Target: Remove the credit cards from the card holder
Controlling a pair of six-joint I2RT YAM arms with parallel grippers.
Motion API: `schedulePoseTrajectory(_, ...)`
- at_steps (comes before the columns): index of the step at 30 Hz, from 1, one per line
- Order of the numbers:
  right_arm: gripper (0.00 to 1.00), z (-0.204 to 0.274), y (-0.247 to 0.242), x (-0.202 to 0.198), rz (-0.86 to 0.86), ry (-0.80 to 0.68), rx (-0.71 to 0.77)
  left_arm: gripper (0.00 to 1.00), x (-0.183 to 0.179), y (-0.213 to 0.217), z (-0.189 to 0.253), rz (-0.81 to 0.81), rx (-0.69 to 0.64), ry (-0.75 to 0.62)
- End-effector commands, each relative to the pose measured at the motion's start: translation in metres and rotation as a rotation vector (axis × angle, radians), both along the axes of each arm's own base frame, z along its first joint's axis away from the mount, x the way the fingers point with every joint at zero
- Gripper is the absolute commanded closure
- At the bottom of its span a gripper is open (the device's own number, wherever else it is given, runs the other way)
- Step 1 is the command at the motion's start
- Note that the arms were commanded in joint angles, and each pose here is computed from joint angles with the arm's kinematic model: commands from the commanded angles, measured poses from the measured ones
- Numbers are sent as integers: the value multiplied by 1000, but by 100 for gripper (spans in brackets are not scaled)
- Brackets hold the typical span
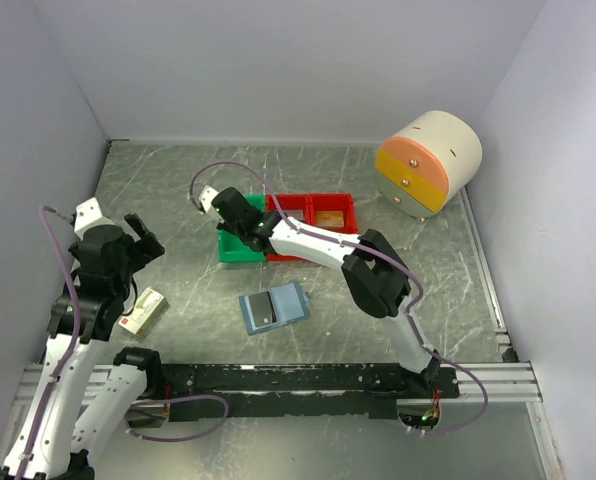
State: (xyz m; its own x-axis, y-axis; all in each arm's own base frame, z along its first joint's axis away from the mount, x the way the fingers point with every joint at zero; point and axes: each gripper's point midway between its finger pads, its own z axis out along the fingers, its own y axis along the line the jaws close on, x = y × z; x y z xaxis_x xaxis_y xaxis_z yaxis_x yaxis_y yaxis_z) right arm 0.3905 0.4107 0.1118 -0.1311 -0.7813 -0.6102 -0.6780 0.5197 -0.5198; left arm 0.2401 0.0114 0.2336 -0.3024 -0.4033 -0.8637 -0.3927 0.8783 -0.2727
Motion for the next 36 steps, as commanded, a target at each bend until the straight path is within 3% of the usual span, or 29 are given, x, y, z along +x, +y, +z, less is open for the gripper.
schedulePoseTrajectory(1, 100, 1, -1, 16, 58, -72, -125, 1, -8, 14, 9, 79, 3, -39)
schedulePoseTrajectory(18, 97, -18, 8, 45, 154, -202, -328, 1, -9, 11, 13, 59, -4, -61)
schedulePoseTrajectory(24, 92, -23, 10, 50, 169, -210, -332, 1, -13, 15, 17, 80, -6, -81)
schedulePoseTrajectory(36, 91, -43, 10, 55, 182, -215, -357, 1, -13, 14, 17, 74, -8, -86)
